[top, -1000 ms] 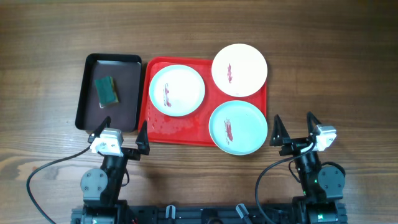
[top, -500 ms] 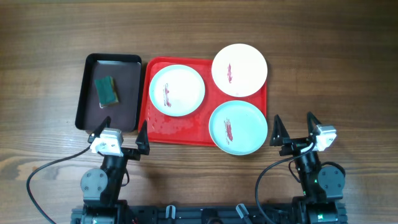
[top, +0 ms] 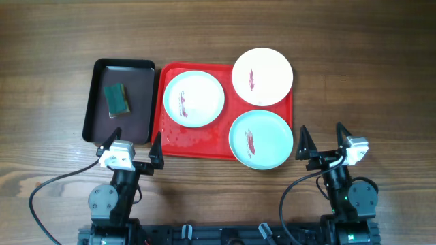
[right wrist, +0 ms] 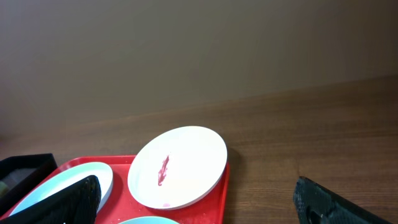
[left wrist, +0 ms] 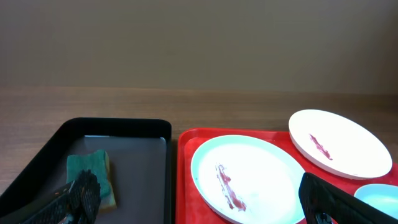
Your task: Clean dirty plates on tray and stack at the side
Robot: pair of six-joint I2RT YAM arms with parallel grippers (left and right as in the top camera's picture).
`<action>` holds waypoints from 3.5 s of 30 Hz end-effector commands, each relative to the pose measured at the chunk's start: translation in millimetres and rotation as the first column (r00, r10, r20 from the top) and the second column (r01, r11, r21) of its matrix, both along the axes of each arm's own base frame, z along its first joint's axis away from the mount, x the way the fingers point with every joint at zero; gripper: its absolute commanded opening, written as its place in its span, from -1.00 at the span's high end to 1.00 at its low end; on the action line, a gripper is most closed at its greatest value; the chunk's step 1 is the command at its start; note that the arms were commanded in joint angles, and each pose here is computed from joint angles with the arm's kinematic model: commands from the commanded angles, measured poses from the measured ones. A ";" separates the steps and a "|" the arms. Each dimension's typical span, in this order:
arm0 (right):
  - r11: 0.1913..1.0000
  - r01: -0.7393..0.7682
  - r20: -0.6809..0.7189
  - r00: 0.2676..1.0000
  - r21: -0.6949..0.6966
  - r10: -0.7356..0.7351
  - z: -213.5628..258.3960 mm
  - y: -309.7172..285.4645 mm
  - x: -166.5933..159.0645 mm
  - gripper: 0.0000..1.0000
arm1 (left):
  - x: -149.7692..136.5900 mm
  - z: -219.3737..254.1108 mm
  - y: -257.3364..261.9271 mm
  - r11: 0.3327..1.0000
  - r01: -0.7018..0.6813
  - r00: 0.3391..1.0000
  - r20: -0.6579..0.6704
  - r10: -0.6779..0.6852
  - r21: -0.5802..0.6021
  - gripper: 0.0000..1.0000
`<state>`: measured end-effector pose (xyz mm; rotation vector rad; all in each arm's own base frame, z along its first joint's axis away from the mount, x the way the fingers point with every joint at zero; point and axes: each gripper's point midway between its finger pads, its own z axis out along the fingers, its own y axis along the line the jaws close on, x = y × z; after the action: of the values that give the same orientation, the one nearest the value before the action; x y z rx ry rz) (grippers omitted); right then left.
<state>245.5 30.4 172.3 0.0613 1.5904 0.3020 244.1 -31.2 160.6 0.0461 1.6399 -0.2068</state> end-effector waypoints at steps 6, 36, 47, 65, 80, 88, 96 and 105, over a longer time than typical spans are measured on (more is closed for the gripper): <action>1.000 0.009 0.005 1.000 0.009 -0.009 1.2 -1.4 0.1 -0.99 | -0.5 -1.8 -2.7 1.000 0.015 1.000 0.000 -0.015 -0.003 -1.00; 0.983 -0.184 0.061 0.981 0.024 0.182 38.4 30.3 -13.9 -0.99 | -14.3 52.9 -14.0 0.992 0.084 0.996 0.046 -0.080 -0.091 -1.00; 0.976 -0.218 -0.076 0.973 0.014 0.219 78.8 36.8 -7.7 -0.99 | -17.9 108.3 -13.9 0.993 0.066 0.986 -0.143 -0.080 -0.096 -1.00; 0.946 -0.320 -0.606 0.742 0.054 0.286 106.4 52.6 53.9 -0.99 | 16.7 144.1 -16.5 0.996 0.002 0.646 -0.760 -0.069 -0.089 -1.00; 0.910 -0.331 -0.680 0.610 0.248 0.407 66.9 95.6 105.4 -0.99 | 57.6 105.2 -39.4 0.976 -0.019 0.452 -0.873 -0.184 -0.215 -1.00; 0.916 -0.354 -0.736 0.566 0.189 0.370 29.2 138.3 119.2 -0.97 | 89.7 45.3 59.2 0.860 -0.490 0.255 -0.920 0.298 0.143 -1.00; 0.936 -0.320 -0.761 0.567 0.149 0.315 14.4 155.2 121.6 -0.92 | 136.2 -37.7 100.1 0.793 -0.560 0.112 -0.927 0.358 0.239 -0.53; 0.941 -0.289 -0.770 0.557 0.174 0.313 13.3 155.4 120.0 -0.92 | 162.7 -98.1 119.4 0.811 -0.522 0.081 -0.931 0.356 0.265 -0.45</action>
<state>360.3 186.5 184.4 -0.1130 2.5084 0.6479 398.2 80.3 80.1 -0.9806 2.7973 0.1830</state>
